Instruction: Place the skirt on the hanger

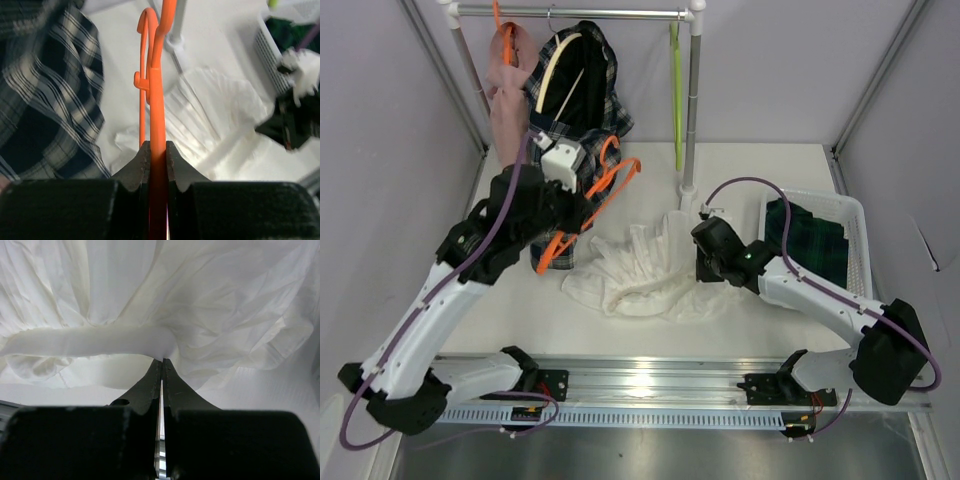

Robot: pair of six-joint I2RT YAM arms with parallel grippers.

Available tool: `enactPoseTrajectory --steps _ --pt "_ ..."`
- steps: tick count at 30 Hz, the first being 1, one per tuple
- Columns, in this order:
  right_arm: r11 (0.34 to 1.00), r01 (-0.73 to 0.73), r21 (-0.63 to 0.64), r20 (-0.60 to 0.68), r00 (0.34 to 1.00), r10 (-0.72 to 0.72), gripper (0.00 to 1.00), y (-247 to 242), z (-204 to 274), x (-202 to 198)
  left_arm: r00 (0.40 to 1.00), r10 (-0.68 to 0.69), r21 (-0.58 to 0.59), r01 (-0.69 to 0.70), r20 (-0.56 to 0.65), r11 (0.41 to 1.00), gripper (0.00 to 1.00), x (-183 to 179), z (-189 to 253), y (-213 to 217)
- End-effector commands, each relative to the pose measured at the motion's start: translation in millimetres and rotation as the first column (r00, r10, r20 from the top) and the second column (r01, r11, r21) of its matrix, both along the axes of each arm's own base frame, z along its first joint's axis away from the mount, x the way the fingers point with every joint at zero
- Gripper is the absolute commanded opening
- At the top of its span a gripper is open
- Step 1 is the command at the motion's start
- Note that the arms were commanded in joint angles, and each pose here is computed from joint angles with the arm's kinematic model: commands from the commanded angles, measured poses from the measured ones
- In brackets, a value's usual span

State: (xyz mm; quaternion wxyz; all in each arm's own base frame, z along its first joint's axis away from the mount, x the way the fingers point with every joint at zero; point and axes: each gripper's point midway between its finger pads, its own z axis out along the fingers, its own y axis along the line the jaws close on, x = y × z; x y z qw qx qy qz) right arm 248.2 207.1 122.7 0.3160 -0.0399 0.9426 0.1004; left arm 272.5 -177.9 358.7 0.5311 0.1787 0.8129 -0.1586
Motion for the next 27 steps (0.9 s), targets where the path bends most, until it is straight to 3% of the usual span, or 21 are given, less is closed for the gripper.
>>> enactPoseTrajectory --steps 1,7,9,14,20,27 --pt "1.0 -0.007 0.029 0.042 0.999 0.006 0.0 8.6 21.4 11.6 0.995 -0.085 -0.11 0.09 0.048 0.99 0.0 -50.2 24.1 9.7" --pt "1.0 0.001 0.002 0.038 0.999 -0.001 0.0 7.9 24.8 16.2 0.968 -0.248 -0.133 0.241 -0.04 0.961 0.0 -107.4 -7.2 13.2" --pt "1.0 0.015 -0.009 0.031 0.999 -0.014 0.0 4.9 24.5 19.8 0.933 -0.356 -0.179 0.342 -0.051 0.923 0.0 -136.4 -13.2 8.8" --pt "0.999 0.026 -0.021 0.026 0.999 -0.026 0.0 3.4 26.5 25.9 0.887 -0.452 -0.221 0.423 -0.096 0.879 0.0 -158.7 -31.4 1.3" --pt "0.999 0.039 -0.011 0.022 0.999 -0.039 0.0 1.6 29.6 29.7 0.845 -0.517 -0.269 0.471 -0.138 0.84 0.0 -169.8 -49.5 -9.0" --pt "0.999 0.034 0.008 0.027 0.999 -0.034 0.0 3.1 36.2 28.8 0.835 -0.522 -0.275 0.468 -0.174 0.84 0.0 -163.9 -64.8 -18.1"
